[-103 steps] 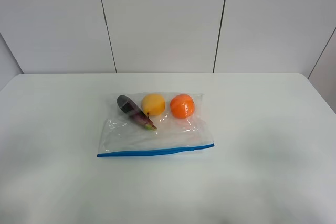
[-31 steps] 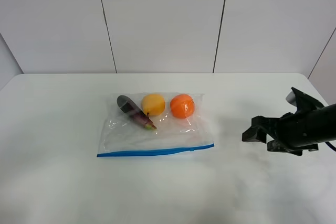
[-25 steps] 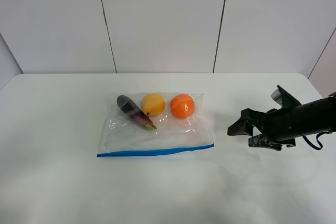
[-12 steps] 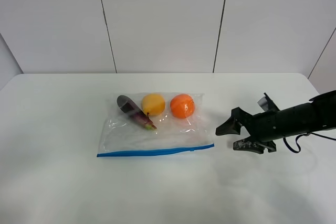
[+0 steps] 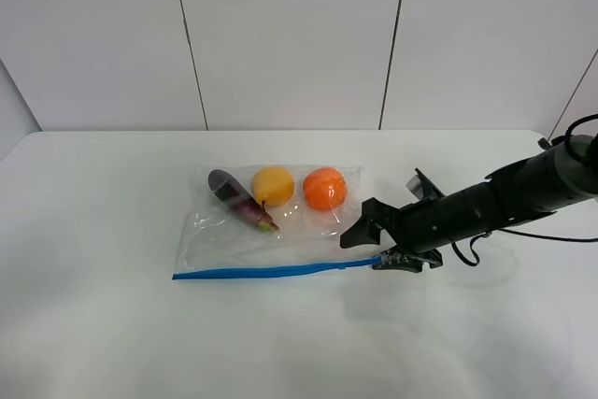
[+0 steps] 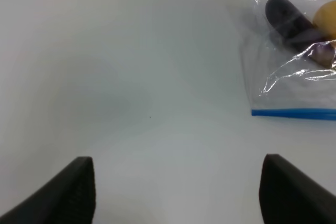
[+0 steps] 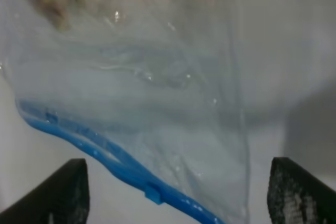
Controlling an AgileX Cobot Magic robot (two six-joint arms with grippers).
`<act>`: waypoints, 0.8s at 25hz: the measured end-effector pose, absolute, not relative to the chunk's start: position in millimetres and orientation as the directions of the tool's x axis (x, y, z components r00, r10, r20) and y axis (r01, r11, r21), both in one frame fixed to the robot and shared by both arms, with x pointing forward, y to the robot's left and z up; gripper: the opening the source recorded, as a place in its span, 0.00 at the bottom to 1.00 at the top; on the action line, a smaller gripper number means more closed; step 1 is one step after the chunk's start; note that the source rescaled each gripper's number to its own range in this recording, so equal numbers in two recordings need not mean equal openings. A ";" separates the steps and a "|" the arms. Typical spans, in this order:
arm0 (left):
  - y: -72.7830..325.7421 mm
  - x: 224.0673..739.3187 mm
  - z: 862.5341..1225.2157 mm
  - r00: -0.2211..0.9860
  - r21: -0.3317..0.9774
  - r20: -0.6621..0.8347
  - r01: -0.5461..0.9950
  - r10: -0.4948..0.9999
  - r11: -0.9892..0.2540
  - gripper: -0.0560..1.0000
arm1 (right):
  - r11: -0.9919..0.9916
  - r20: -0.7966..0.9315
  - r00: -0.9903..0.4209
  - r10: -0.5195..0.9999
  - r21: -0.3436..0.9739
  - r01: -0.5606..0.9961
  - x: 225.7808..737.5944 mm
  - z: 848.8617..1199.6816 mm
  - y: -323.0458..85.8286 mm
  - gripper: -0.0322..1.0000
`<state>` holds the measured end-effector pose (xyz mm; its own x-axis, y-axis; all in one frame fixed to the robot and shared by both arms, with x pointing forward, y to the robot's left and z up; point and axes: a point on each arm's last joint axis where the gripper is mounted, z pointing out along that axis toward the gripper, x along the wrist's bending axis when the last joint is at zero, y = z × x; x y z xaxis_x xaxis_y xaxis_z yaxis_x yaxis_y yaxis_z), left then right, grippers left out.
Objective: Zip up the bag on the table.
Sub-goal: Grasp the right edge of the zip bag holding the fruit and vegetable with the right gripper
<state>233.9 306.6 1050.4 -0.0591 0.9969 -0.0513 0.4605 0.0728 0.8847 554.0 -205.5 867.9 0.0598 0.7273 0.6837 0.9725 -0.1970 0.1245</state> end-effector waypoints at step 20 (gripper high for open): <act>306.7 233.9 1050.4 -0.060 0.885 -0.051 0.460 0.997 0.072 0.94 | -0.186 0.682 0.078 0.728 0.086 0.979 550.8 866.9 -205.1 0.32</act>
<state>233.9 306.7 1050.4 -0.0596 0.9969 -0.0506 0.4604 0.0724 0.8847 550.8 -205.1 866.9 0.0783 0.7275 0.6816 0.9787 -0.1863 0.0864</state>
